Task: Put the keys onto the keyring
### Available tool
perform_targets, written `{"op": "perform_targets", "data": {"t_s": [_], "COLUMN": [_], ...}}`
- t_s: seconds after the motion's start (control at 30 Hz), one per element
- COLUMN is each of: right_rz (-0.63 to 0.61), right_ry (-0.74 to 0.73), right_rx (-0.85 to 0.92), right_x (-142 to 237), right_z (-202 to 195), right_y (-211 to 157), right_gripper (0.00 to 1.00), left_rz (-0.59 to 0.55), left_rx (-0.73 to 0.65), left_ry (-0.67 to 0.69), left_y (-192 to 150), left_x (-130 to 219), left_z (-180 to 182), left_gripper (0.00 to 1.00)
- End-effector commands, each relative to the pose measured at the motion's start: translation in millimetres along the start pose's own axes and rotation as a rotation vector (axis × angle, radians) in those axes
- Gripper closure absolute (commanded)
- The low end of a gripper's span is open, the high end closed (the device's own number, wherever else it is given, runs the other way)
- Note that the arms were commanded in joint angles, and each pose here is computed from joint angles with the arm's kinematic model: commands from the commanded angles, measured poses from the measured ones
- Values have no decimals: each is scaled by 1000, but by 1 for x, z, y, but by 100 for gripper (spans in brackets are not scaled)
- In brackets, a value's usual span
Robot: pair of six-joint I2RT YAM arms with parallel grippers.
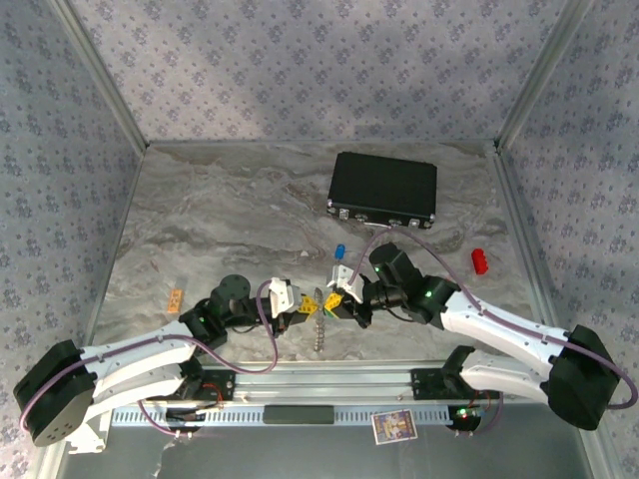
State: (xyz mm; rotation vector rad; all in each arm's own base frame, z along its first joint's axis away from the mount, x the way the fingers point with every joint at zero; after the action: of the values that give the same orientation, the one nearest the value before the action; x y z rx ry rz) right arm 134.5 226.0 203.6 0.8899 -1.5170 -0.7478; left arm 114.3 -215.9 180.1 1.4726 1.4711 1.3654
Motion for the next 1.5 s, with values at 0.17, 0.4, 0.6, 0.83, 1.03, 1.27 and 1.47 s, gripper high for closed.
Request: {"op": "perform_targets", "data": {"t_s": [0.17,0.4,0.6,0.83,1.03,1.27,1.47], "right_rz": [80,104,60,-30,-18,-46,-27], "right_ry": [-36,14,-14,-11,9,31,29], "right_rx": [-8,-17,3,35,22,14,21], "right_x": [0,-10,-4,1,-6,-10,-8], "right_z": [-7,-4,-4,-1,-5,-6,-9], "right_y": [-2,-5,0,9,9,12,14], "right_gripper": [100,100,81,75,78,94,100], "left_rz": [-46,-44,-40,-46,-46,-48,-24], "left_rx": [-41,-42,-42,-42,-36,-40,-46], "left_ry": [-16,-17,-15,-21,-18,-17,5], "left_y": [9,9,8,9,8,8,8], "left_x": [2,2,1,1,0,0,1], "left_z": [-4,-4,-4,-4,-3,-3,-2], "left_gripper": [100,100,100,100,100,100,84]}}
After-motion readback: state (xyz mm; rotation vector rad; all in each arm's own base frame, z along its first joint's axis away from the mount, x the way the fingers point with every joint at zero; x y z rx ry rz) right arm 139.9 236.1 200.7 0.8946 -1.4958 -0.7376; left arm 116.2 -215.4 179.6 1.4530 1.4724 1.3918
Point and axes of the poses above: each hand's point on the last joint's axis, 136 mm out from that joint toward the fingers, its own x axis back along the fingers, its own z axis along the line the jaws close on, y = z × x, the point moved 8 cm from there along x, back along the fingers, and after that the axes turned 15 degrees about x, right-handed, at the moved point
